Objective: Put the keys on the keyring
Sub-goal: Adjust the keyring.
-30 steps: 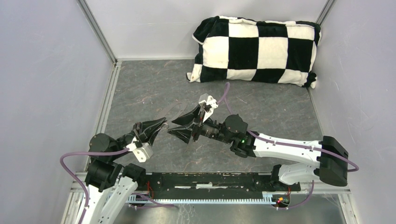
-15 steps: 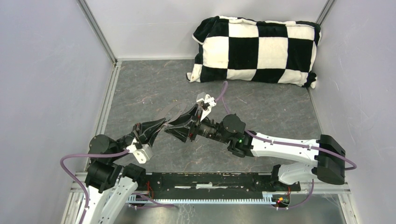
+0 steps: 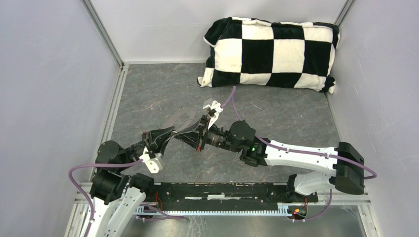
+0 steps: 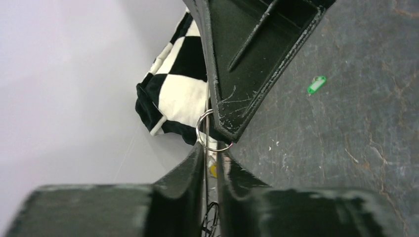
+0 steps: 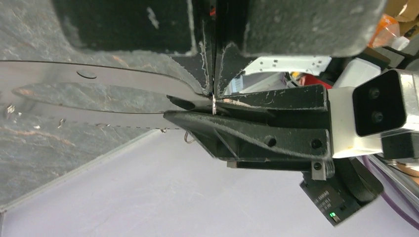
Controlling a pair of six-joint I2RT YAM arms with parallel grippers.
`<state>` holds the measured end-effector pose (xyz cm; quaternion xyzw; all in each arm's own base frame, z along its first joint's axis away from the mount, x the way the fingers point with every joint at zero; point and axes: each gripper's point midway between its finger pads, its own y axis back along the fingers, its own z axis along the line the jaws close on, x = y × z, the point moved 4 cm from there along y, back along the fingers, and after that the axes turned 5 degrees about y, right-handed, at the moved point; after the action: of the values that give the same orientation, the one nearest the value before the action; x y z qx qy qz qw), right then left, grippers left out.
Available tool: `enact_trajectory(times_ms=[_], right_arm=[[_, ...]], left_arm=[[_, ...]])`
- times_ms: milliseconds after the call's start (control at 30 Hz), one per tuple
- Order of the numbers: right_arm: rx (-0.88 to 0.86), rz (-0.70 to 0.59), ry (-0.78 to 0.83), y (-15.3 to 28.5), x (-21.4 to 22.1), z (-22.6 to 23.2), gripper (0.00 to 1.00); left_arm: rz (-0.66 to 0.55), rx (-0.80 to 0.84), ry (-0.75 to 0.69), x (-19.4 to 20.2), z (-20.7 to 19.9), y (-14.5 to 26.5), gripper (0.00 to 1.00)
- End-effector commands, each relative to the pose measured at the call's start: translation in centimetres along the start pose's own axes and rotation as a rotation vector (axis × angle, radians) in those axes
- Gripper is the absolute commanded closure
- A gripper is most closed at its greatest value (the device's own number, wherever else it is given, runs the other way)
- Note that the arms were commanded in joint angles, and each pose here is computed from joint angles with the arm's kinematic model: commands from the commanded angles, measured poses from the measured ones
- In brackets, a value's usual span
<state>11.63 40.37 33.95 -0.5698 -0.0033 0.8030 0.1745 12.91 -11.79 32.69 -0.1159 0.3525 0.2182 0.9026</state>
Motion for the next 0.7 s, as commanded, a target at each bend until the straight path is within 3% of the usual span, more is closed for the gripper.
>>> enact_trajectory(times_ms=[0, 100, 233, 367, 667], right_arm=[[0.005, -0.004, 0.041, 0.6, -2.3, 0.7, 1.0], [-0.003, 0.09, 0.092, 1.2, -1.7, 0.7, 1.0], [-0.045, 0.223, 0.177, 1.9, -1.8, 0.9, 1.0], [-0.108, 0.371, 0.262, 2.0, -2.2, 1.1, 1.0], [-0.287, 0.527, 0.447, 3.0, -2.7, 2.0, 1.0]], left_arm=[[0.011, 0.069, -0.032, 0.3, -1.2, 0.3, 0.72], [0.021, 0.144, 0.023, 0.2, -2.5, 0.6, 0.53], [0.006, 0.295, 0.157, -0.9, -4.9, 1.3, 0.4], [-0.023, 0.434, 0.297, -2.5, -6.5, 2.0, 0.38], [-0.057, 0.504, 0.546, -5.9, -5.5, 1.9, 0.35]])
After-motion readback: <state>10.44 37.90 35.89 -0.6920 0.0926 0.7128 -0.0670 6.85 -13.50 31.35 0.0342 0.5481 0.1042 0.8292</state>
